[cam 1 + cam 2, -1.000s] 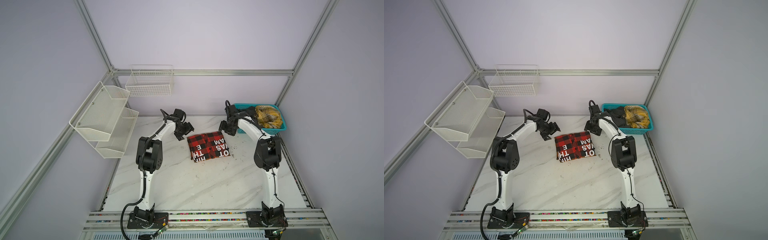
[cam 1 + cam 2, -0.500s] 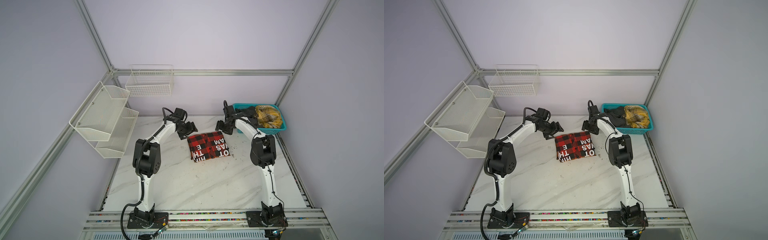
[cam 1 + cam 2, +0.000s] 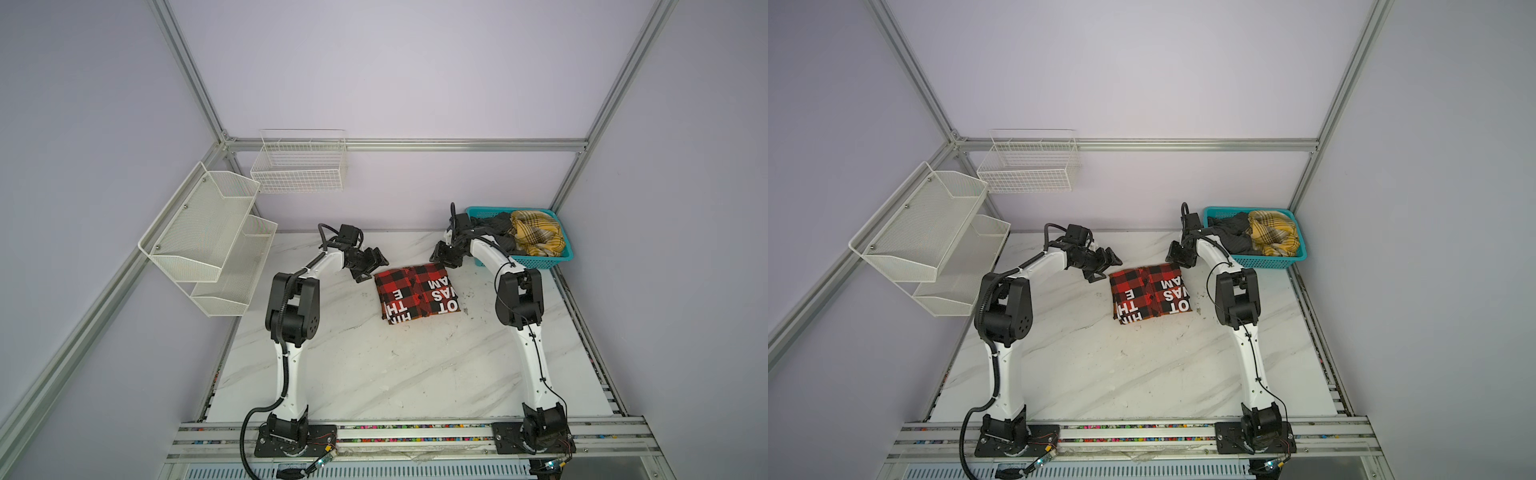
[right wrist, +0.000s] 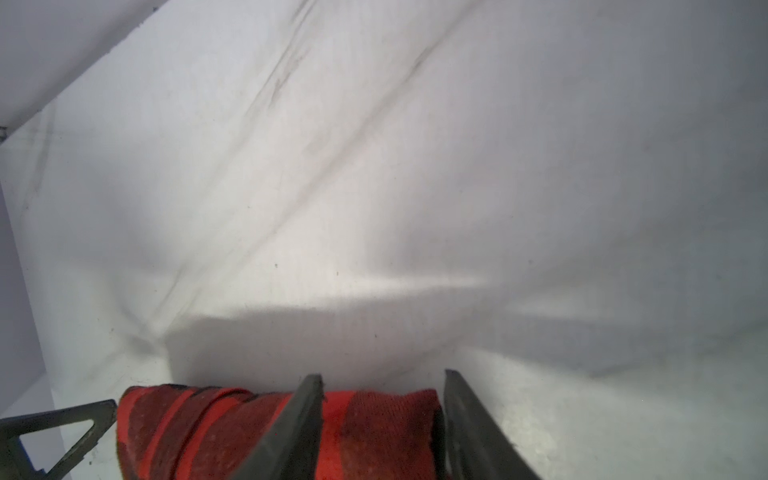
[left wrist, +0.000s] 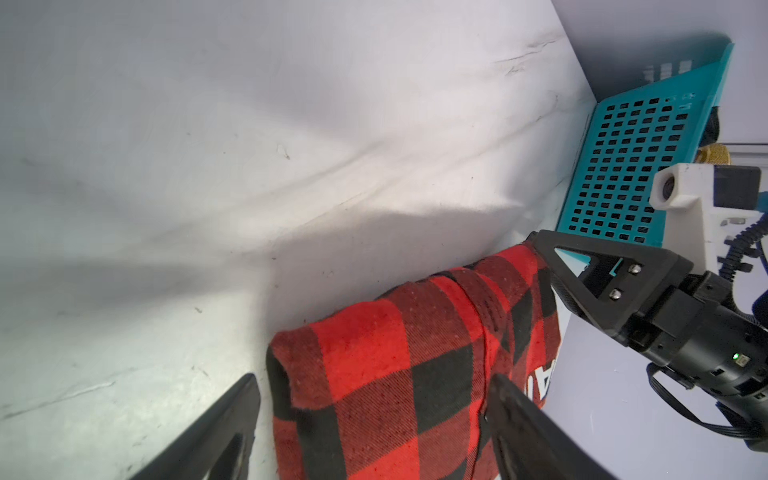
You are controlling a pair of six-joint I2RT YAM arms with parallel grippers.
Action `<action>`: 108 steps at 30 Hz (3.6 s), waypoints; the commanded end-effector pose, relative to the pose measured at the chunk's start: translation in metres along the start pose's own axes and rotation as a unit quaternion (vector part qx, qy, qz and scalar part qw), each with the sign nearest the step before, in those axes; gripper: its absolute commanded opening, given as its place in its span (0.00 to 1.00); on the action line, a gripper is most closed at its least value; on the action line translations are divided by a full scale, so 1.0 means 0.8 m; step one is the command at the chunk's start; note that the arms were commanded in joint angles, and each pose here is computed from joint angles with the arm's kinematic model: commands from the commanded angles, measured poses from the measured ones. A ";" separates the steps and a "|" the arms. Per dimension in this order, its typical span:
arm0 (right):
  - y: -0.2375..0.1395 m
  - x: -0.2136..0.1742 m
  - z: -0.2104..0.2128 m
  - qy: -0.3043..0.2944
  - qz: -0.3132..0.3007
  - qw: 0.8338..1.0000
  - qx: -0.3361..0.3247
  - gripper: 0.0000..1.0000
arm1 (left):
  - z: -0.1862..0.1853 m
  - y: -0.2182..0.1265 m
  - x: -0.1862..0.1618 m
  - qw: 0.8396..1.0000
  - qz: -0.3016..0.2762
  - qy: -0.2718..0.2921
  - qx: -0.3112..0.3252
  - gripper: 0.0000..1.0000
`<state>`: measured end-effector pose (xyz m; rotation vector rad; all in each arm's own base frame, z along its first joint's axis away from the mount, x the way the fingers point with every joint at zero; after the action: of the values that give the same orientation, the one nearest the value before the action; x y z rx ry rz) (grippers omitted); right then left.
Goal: Fold and stack the long sleeve shirts
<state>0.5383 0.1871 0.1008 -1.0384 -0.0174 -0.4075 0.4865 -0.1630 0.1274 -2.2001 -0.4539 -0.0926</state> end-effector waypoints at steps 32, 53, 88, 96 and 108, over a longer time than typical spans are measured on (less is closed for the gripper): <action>-0.128 -0.035 -0.010 0.051 -0.158 0.986 0.003 0.00 | -0.116 0.011 0.010 0.990 -0.037 0.040 -0.133 0.00; -0.180 -0.069 -0.020 0.002 -0.161 0.973 -0.167 0.49 | -0.133 -0.063 -0.004 0.994 -0.064 0.076 -0.034 0.69; -0.046 -0.192 0.014 -0.080 -0.048 0.986 -0.136 0.16 | -0.027 0.002 -0.151 0.995 0.077 0.061 0.034 0.60; -0.071 -0.208 0.037 -0.060 -0.055 0.987 -0.139 0.23 | -0.018 -0.038 -0.150 0.996 0.049 0.062 0.035 0.61; -0.220 -0.206 0.082 -0.050 -0.139 0.985 -0.086 0.39 | -0.104 -0.156 -0.125 0.993 -0.042 0.107 -0.030 0.64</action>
<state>0.3552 0.2230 0.2416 -1.2246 -0.2525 -0.6242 0.3541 -0.1889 0.1778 -2.1651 -0.3194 -0.1896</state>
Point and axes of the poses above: each gripper's point midway between its finger pads, its own y axis out along the fingers, its own z axis along the line the jaws close on, x = y × z, the point moved 6 cm from there along -y, back along the fingers, and after that the axes turned 8 degrees about y, right-handed, at the moved point
